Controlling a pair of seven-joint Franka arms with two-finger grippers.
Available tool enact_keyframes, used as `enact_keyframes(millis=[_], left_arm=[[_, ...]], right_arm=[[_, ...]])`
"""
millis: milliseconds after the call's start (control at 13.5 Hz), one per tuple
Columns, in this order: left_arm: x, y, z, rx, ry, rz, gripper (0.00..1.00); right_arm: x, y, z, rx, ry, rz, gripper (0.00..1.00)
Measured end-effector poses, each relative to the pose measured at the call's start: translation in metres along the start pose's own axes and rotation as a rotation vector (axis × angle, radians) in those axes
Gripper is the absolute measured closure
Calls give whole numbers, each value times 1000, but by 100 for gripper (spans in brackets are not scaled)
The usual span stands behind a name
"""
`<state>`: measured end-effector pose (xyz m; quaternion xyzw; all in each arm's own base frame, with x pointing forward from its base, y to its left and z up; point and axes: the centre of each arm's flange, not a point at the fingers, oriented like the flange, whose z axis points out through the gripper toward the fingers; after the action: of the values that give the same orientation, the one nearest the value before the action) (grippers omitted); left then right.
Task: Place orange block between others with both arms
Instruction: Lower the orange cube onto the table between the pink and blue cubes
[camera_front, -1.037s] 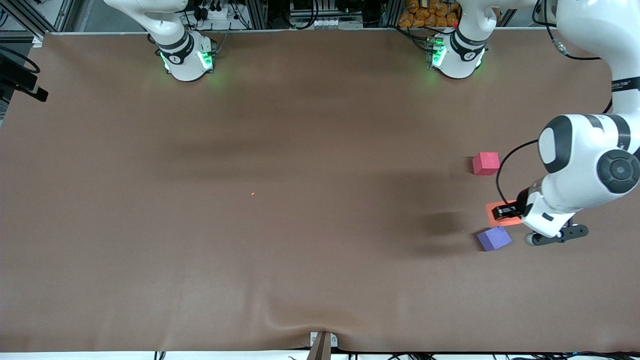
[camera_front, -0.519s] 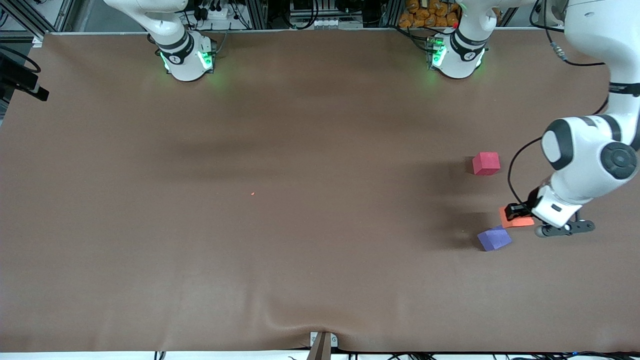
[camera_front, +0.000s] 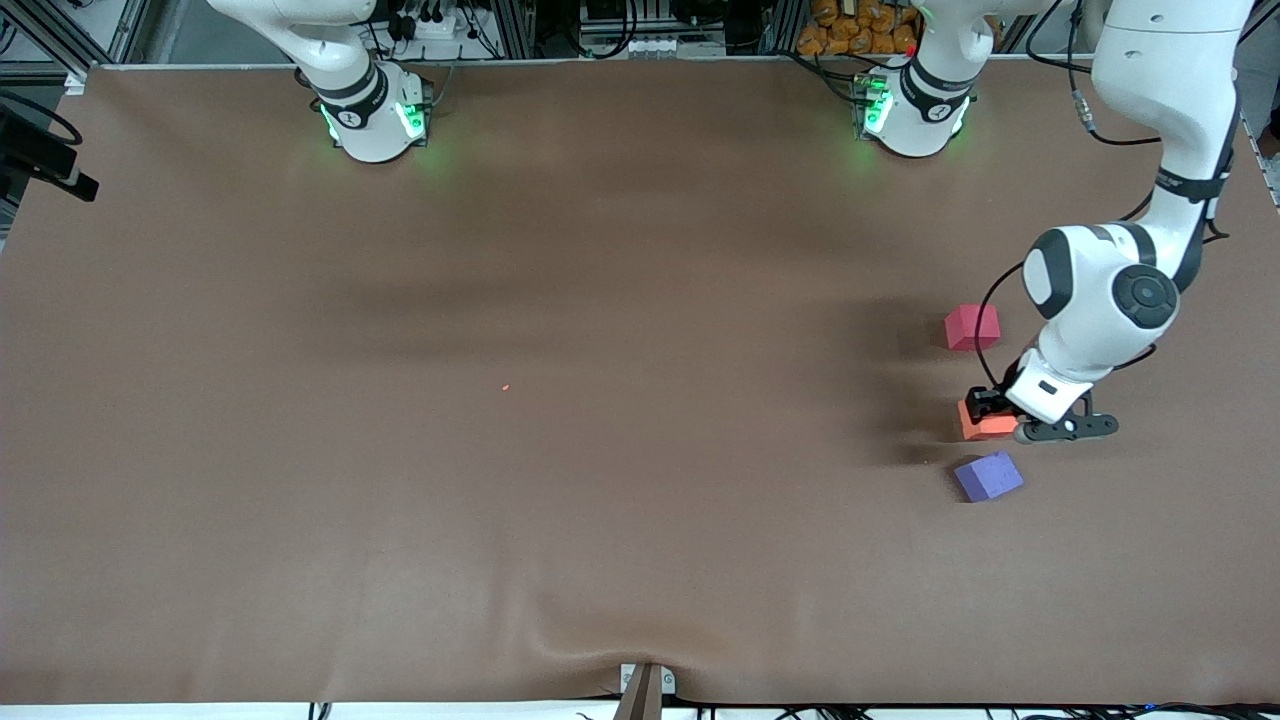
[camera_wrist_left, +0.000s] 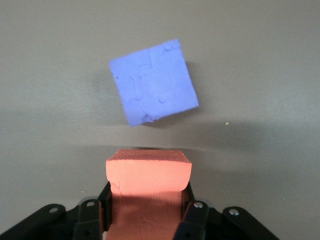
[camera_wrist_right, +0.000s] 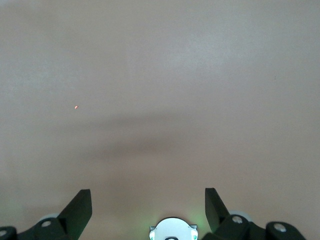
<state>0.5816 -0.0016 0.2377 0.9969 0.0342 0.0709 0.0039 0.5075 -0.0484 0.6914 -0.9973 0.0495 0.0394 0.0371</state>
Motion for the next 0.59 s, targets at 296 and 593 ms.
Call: enact_keyframes(millis=[296,593], left_arm=[[-9,-1,7,0,-8,69,47],[-12,-29,10,6,-18,134,47]], right_arm=[[0,0,0,0,0,0,0],[0,0,0,0,0,0,0]])
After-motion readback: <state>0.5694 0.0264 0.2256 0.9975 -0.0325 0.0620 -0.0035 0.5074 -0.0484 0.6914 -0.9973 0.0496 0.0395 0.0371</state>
